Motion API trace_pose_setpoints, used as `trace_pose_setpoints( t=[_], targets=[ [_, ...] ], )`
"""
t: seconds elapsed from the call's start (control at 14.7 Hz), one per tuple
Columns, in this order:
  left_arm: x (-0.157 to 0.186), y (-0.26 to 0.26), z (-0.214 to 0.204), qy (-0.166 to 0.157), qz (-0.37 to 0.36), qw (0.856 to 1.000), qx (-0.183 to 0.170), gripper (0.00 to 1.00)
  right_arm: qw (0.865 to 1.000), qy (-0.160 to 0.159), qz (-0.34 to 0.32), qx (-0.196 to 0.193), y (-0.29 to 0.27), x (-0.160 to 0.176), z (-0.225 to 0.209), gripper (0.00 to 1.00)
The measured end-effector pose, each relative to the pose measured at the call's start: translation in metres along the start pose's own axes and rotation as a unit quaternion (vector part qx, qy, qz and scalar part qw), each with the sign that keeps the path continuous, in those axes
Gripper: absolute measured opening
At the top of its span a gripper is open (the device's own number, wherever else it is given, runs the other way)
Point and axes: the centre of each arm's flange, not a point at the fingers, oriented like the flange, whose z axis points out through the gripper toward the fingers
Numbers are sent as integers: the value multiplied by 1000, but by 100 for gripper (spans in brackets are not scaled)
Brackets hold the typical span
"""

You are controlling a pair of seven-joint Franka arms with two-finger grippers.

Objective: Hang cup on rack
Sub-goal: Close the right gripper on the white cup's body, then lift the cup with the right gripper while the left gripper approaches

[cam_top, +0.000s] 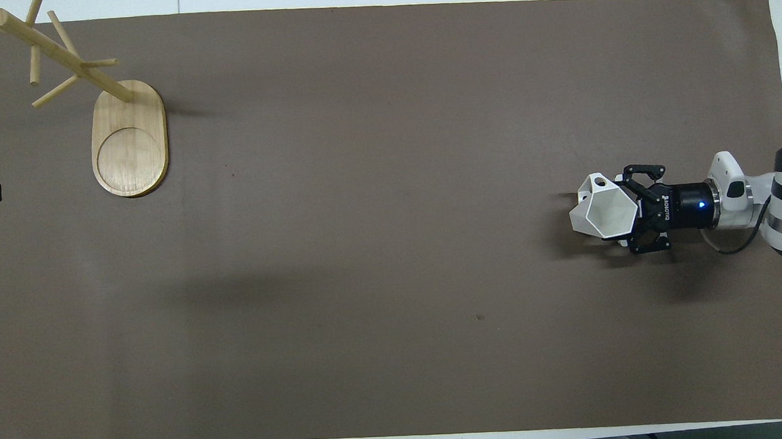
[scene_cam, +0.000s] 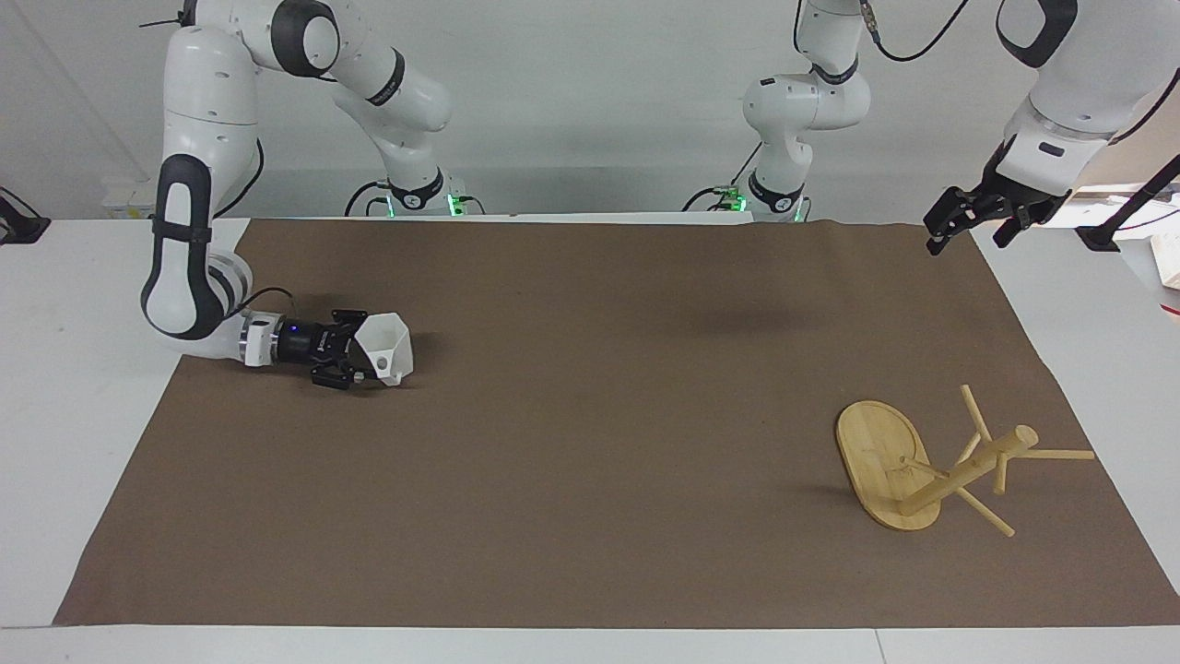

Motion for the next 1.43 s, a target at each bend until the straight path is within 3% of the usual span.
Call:
trace_pose_setpoints(
  t=[0.68,0.88,1.09,1.29,1.43],
  targets=[
    [0,0,0,0,0,1000,0,100,1000,12,6,-5,-6,-5,33,100],
    [0,0,0,0,0,1000,0,100,1000,12,6,-2,-6,-5,36,78],
    [0,0,0,0,0,1000,0,100,1000,14,2,7,-2,-1,47,78],
    [3,4,-2,13,1,1000,0,100,1000,25,0,4,21,29,78,78],
    [9,25,-6,46,0,999,-3,100,1000,14,0,-3,47,68,115,78]
  ],
)
